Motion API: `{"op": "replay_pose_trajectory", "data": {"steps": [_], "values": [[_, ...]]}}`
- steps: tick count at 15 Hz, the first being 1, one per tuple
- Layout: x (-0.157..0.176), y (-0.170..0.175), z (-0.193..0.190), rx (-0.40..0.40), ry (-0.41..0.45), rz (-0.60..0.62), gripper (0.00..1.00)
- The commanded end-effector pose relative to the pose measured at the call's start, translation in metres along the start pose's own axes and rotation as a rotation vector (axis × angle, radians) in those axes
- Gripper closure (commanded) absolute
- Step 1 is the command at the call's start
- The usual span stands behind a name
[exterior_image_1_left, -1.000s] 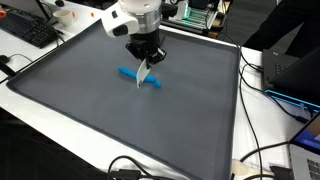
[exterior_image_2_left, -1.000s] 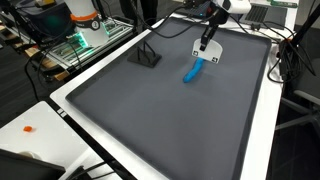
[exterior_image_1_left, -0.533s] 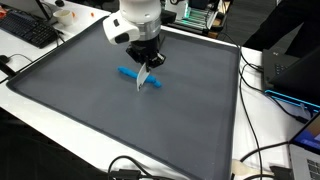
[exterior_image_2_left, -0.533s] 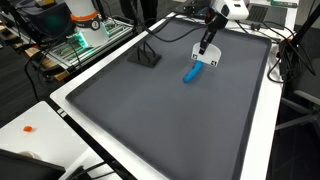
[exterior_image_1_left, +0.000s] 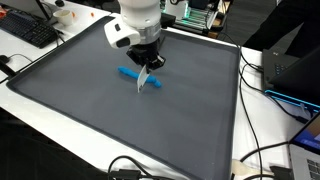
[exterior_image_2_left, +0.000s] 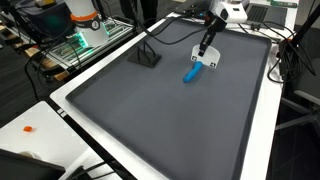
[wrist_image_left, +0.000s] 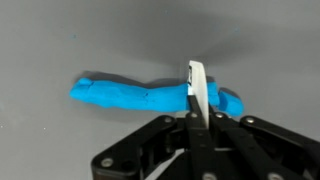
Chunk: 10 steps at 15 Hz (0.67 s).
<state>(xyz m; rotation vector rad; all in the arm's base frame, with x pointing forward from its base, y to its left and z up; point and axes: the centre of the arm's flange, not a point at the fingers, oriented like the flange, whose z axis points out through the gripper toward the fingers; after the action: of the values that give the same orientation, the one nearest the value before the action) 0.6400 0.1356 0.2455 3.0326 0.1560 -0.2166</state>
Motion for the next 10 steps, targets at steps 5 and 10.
{"op": "replay_pose_trajectory", "data": {"steps": [5, 10], "values": [[-0.005, 0.004, 0.033, -0.011, -0.012, -0.008, 0.99], [-0.013, 0.005, 0.038, 0.024, -0.035, -0.006, 0.99]]}}
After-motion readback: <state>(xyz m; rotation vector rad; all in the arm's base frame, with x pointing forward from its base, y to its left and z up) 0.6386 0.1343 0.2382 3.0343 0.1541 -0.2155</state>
